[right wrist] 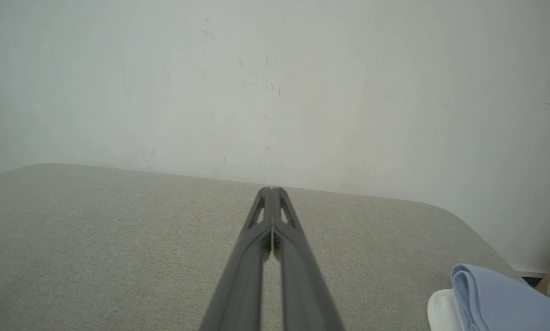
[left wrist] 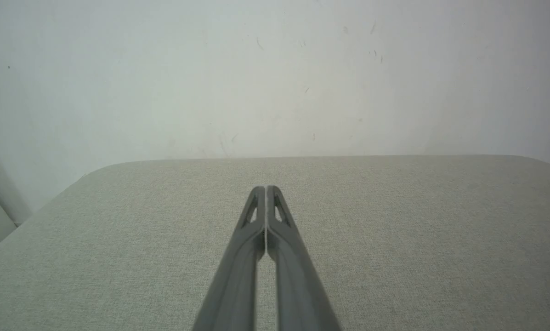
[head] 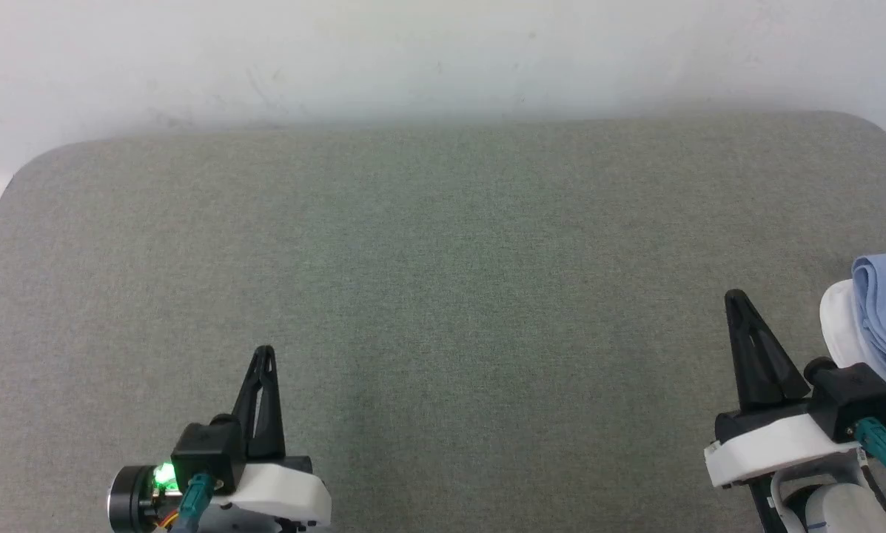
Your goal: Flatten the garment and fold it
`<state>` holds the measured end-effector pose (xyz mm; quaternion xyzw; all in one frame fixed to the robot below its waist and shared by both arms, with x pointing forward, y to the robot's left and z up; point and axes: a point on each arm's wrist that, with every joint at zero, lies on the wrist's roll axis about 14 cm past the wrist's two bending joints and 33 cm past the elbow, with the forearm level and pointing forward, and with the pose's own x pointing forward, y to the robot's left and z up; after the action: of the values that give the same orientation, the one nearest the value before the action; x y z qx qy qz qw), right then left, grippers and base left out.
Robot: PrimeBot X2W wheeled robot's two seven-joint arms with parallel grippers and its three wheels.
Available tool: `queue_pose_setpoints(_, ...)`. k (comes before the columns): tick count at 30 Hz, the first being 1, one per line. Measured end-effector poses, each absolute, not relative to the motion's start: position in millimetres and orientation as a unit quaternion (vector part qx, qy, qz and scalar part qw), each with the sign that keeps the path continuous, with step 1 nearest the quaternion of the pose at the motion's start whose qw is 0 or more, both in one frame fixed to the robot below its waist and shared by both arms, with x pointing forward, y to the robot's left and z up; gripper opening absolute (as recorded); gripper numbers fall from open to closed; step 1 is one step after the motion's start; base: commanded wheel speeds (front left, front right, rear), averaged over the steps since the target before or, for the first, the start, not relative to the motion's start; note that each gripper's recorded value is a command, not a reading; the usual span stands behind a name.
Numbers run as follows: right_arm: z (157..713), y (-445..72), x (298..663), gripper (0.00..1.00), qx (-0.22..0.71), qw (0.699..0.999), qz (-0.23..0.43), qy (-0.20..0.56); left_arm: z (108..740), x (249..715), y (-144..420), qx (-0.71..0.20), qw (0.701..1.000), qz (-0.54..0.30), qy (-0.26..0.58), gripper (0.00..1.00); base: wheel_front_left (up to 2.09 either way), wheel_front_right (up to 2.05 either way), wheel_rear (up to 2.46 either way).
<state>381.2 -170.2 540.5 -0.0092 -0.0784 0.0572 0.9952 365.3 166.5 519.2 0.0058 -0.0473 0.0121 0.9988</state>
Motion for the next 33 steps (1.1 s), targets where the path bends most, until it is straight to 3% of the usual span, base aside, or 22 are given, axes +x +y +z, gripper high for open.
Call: queue_pose_setpoints(33, 538.6, -167.0, 380.5, 0.0, -0.013, 0.997, 0.06, -0.056, 517.9, 366.0, 169.6, 0.01, 1.0, 0.007, -0.026, 0.0, 0.0, 0.0, 0.0)
